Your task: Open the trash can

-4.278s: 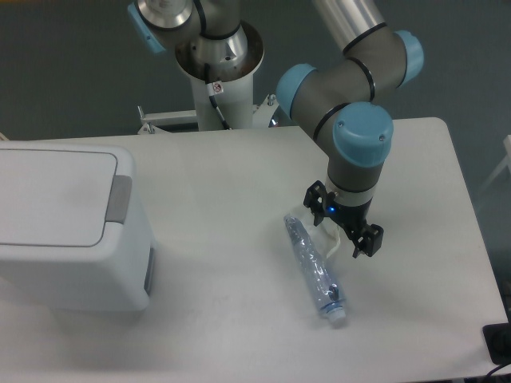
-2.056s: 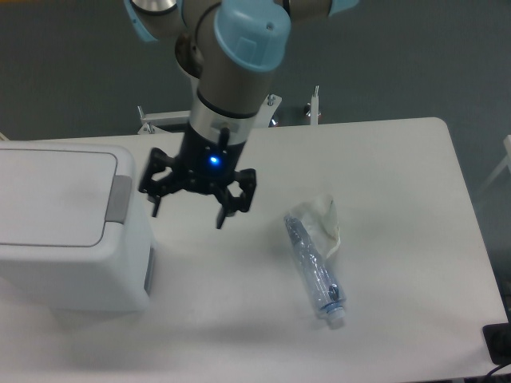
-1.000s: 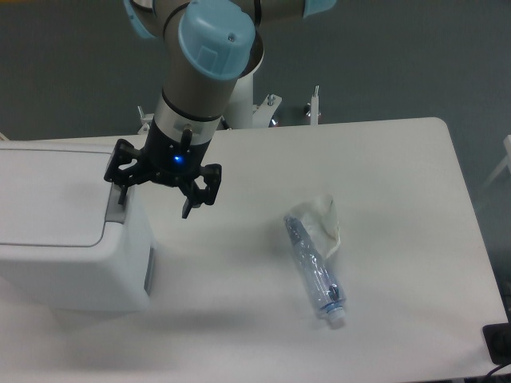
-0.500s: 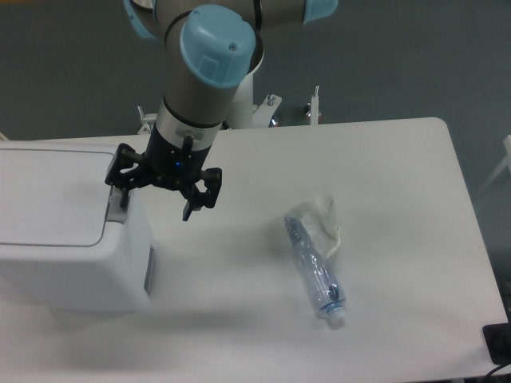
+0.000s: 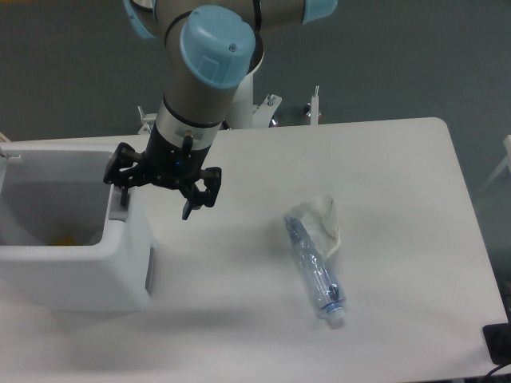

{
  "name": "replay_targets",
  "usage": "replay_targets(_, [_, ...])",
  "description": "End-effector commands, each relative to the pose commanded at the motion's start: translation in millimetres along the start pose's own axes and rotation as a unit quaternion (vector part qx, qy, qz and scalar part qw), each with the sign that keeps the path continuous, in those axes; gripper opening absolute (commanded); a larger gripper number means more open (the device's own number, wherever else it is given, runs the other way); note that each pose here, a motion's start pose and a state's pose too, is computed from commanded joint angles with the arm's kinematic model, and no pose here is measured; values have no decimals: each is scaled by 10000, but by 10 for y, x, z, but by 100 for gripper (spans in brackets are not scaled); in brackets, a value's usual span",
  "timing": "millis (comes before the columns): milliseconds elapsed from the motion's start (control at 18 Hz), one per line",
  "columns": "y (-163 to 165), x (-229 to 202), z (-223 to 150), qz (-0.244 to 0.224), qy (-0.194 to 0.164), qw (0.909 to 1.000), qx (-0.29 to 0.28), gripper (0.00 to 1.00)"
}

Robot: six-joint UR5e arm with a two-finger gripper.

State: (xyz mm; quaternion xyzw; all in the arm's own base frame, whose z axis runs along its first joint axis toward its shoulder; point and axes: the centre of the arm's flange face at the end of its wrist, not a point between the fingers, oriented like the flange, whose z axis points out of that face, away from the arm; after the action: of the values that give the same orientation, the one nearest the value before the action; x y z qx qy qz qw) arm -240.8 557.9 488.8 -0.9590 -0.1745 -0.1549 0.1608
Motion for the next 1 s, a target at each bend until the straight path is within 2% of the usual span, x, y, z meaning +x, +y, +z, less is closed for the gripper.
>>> replay_targets(278, [-119,-560,-501,-221,-247,9984,450,100])
replay_targets(389, [-99,-922,-627,-204,-357,9976,560,100])
replay_targets(611, [48,-1774,-778,88,-544,9966,609,100])
replay_targets(722, [150,-2284,-780,377,-621,9958,557,100])
replay_targets(833, [233,-2636,-711,648,-671,9948,416,100])
replay_targets(1000, [369,-3035,-604,1021,-946,9902,-69,100])
